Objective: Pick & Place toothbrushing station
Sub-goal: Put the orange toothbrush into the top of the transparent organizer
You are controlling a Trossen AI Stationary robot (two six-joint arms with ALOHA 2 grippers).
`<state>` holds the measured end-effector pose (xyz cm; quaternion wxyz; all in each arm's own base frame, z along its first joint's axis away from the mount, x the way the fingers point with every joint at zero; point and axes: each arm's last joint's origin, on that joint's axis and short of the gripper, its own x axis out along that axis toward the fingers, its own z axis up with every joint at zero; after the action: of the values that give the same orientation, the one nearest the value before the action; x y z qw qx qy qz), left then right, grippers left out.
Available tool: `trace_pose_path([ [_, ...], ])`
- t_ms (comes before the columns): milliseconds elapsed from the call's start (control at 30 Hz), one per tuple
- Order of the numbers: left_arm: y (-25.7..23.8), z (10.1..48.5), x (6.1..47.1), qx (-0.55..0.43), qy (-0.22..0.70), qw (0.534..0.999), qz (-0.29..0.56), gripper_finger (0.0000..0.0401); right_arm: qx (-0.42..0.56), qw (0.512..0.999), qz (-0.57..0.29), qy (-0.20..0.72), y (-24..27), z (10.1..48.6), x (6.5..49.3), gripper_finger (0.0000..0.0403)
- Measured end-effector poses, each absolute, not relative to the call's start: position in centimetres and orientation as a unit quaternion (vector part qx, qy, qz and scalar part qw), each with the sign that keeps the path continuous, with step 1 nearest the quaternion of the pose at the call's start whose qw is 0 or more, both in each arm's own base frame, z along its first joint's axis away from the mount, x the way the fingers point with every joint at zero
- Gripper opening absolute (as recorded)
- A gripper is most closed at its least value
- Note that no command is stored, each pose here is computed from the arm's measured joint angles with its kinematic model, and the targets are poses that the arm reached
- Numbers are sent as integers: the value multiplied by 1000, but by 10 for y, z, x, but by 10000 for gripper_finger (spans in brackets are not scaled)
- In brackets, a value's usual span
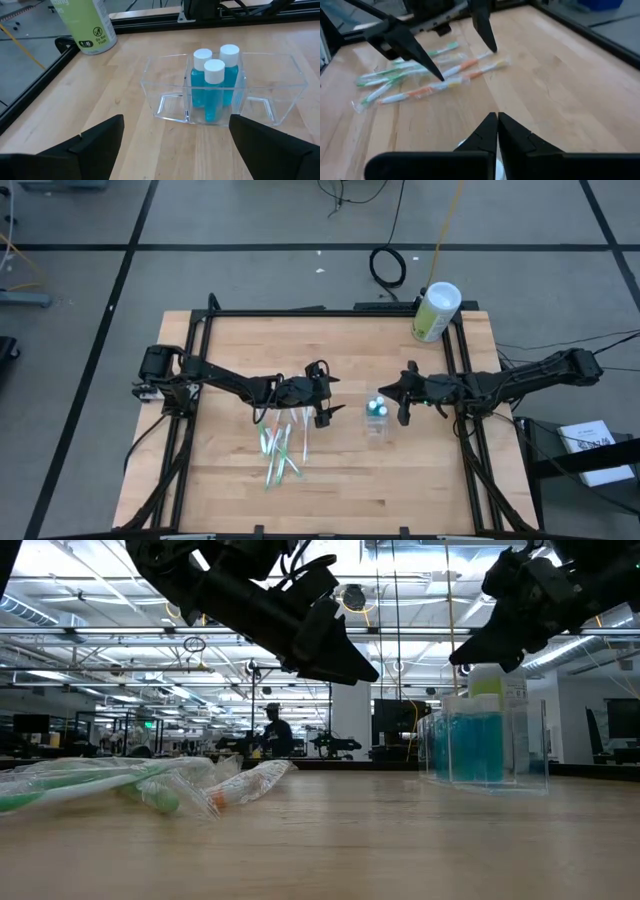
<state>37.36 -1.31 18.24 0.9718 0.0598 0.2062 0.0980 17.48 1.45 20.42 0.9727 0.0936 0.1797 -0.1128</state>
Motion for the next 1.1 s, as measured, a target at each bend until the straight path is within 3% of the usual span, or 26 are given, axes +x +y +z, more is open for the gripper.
trace_pose_path([
  [467,-8,210,356,78,219,968,94,363,53,991,-95,80,13,231,167,18],
  [700,-6,218,319,65,158,980,100,373,32,995,-90,35,12,243,159,111],
  [900,-1,209,270,-9,96,988,118,373,11,996,-89,-7,12,253,156,198],
  [1100,-4,204,247,-106,89,984,111,363,-39,993,-92,-62,11,266,148,253],
])
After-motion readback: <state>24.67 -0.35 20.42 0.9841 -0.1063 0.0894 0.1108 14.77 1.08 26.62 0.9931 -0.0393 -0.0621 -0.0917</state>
